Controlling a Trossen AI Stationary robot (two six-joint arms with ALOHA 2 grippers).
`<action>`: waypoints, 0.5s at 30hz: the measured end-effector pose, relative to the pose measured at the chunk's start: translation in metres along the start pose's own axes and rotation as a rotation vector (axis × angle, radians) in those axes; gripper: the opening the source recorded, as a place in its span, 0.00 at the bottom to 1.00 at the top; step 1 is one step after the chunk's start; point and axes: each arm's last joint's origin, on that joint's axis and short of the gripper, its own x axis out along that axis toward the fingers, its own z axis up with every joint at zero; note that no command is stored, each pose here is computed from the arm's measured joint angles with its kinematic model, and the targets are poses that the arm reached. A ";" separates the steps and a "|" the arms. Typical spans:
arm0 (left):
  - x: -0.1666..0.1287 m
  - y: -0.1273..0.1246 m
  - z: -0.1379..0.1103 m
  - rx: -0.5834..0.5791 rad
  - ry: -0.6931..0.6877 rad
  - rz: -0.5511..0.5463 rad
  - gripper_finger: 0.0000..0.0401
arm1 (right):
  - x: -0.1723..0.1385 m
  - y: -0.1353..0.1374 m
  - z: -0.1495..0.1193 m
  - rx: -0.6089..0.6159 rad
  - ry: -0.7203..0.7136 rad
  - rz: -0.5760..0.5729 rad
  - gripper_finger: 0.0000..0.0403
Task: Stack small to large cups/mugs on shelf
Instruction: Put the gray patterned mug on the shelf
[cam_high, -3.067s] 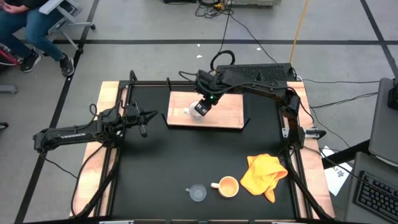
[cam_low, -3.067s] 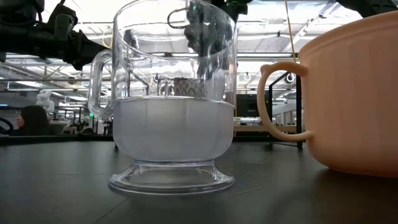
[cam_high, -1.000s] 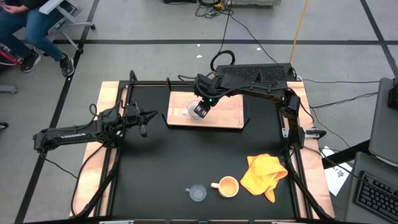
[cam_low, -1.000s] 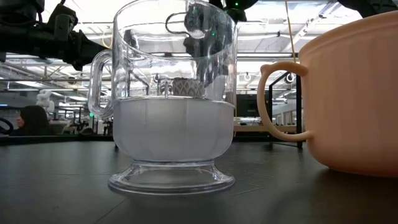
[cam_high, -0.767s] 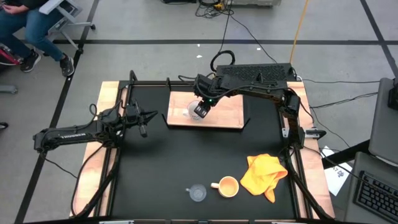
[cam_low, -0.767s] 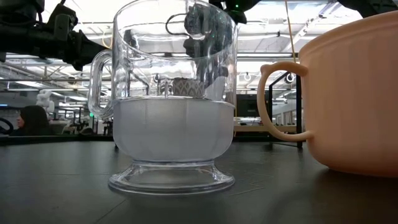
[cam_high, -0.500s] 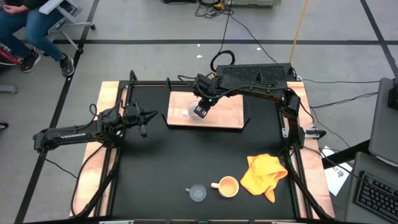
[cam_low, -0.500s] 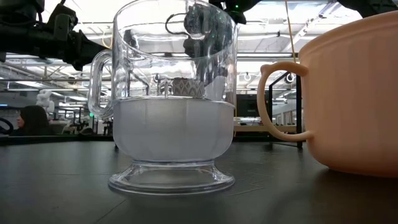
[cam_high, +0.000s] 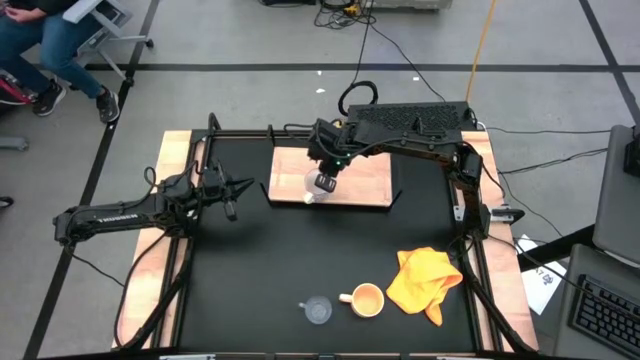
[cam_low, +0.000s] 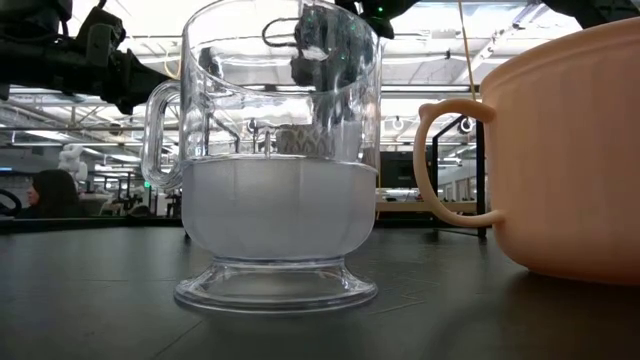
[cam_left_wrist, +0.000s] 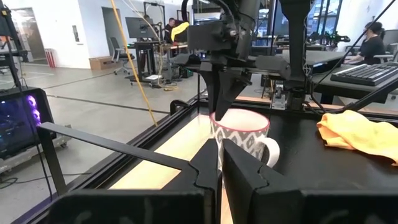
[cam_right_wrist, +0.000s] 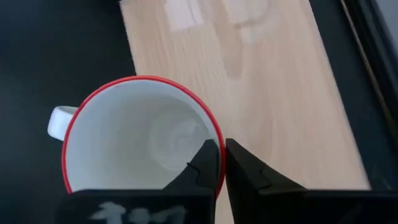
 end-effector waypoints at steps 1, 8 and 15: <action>0.000 0.000 0.000 0.000 0.000 0.000 0.06 | 0.000 0.000 0.001 -0.026 -0.013 -0.001 0.01; 0.000 0.000 0.000 0.000 0.000 0.000 0.06 | 0.000 -0.003 0.006 -0.106 -0.065 -0.005 0.01; 0.000 0.000 0.000 0.005 0.000 0.000 0.06 | 0.000 -0.015 0.005 -0.057 -0.057 0.032 0.00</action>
